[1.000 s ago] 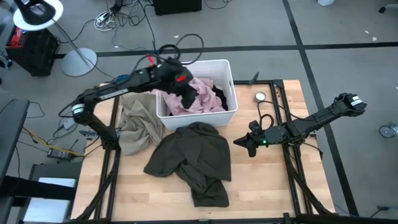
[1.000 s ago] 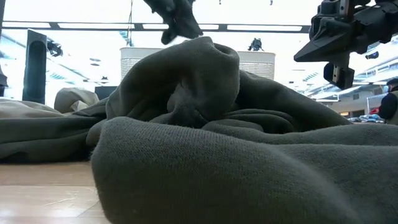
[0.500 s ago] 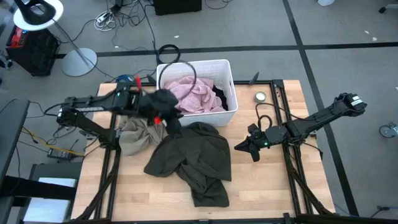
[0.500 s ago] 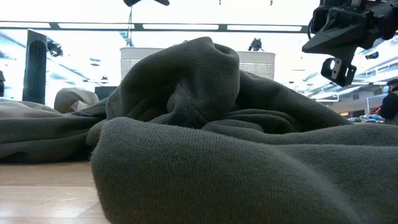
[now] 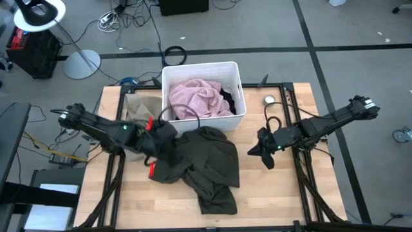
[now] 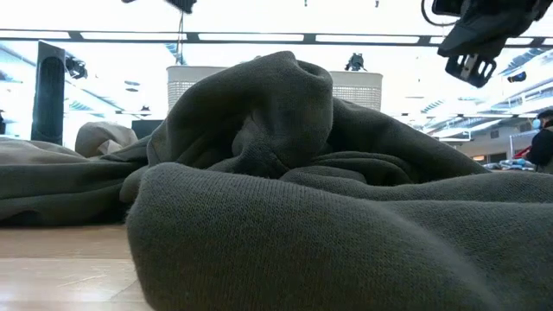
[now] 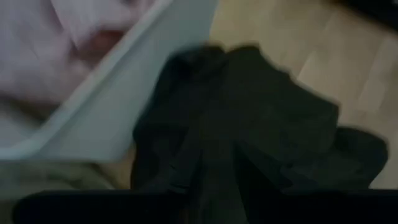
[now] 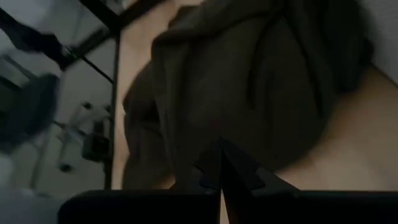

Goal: Sort clothes
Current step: Put the black sweatshirt into the white laundry bin

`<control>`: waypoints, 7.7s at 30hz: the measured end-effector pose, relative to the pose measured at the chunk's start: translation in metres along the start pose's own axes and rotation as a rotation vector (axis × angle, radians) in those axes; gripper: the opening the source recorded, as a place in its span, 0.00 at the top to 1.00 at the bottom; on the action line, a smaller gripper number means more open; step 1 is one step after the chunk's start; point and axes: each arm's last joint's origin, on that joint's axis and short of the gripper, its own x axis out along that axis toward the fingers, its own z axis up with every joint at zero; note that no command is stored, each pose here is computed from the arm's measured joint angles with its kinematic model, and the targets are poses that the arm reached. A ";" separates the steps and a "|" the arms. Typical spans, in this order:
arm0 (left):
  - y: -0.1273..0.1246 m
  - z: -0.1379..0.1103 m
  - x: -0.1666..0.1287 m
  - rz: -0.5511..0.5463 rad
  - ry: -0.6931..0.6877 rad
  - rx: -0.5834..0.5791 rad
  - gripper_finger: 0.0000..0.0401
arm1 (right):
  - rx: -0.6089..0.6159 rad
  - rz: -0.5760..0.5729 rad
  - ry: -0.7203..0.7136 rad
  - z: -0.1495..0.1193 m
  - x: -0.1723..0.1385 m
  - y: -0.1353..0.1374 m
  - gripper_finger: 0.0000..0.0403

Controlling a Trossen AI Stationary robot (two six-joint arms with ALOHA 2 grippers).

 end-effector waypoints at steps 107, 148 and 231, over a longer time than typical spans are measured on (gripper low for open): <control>-0.017 0.141 0.010 0.092 -0.487 0.447 1.00 | -0.562 -0.090 -0.538 0.189 -0.022 0.061 1.00; 0.174 0.115 0.156 0.059 0.087 0.299 1.00 | -0.082 -0.360 -0.023 0.245 0.097 -0.158 1.00; 0.202 0.117 0.035 -0.172 -0.159 0.169 1.00 | -0.048 -0.427 0.054 0.237 -0.036 -0.078 1.00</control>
